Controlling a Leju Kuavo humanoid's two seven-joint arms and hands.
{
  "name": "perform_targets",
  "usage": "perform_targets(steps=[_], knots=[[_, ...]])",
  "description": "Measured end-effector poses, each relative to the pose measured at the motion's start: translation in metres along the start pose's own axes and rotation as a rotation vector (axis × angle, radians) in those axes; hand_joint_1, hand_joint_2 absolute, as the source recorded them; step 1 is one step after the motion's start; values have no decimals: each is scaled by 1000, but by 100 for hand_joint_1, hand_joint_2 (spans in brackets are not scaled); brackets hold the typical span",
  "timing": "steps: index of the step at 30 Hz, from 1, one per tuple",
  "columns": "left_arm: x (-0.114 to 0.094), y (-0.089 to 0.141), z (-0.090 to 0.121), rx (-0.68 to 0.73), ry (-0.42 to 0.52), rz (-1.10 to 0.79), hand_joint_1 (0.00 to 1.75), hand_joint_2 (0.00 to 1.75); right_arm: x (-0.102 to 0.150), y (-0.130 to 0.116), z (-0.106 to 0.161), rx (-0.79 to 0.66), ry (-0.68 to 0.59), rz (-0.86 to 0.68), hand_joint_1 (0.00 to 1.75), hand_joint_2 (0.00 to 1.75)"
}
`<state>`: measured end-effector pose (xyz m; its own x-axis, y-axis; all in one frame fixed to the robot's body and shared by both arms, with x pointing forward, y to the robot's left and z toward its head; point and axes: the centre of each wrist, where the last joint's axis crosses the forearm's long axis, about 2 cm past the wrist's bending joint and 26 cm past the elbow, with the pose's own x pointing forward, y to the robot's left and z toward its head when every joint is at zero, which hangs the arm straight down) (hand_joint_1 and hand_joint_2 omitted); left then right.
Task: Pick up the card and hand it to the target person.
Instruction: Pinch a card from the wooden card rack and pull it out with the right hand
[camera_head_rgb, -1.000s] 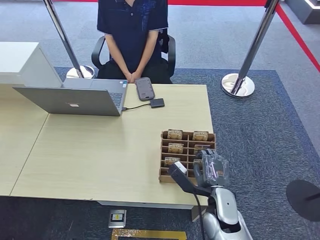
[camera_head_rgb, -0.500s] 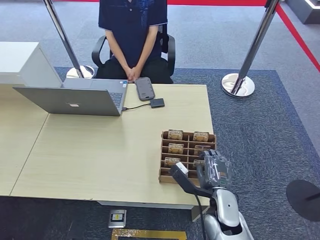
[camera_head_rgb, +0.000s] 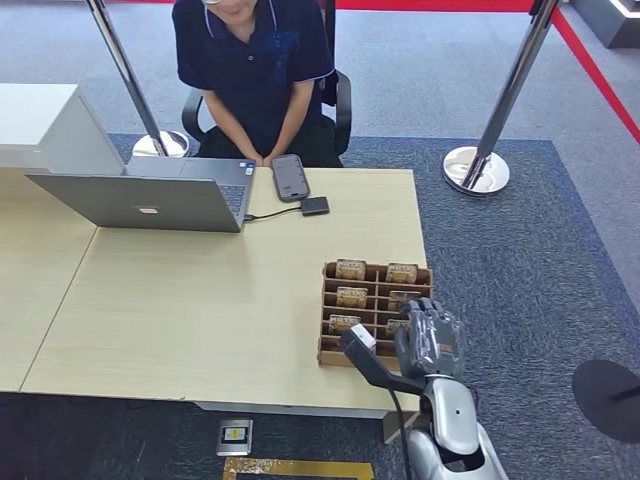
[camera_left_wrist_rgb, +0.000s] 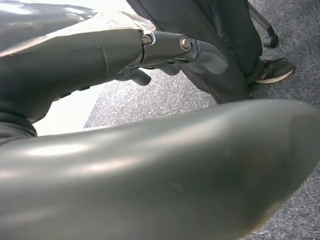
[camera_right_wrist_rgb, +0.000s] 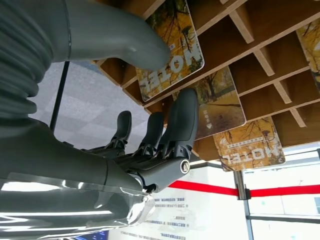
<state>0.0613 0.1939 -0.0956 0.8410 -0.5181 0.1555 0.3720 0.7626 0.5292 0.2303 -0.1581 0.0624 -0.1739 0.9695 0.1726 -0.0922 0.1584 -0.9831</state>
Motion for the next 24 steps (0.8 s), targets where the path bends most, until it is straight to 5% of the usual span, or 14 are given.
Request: perform_targets(steps=[17, 24], knots=[[0, 0, 0, 1, -8, -2, 0, 0, 5, 3, 7, 18, -19, -10, 93, 175], [0, 0, 0, 1, -9, -4, 0, 0, 6, 4, 9, 24, -18, -12, 129, 175]])
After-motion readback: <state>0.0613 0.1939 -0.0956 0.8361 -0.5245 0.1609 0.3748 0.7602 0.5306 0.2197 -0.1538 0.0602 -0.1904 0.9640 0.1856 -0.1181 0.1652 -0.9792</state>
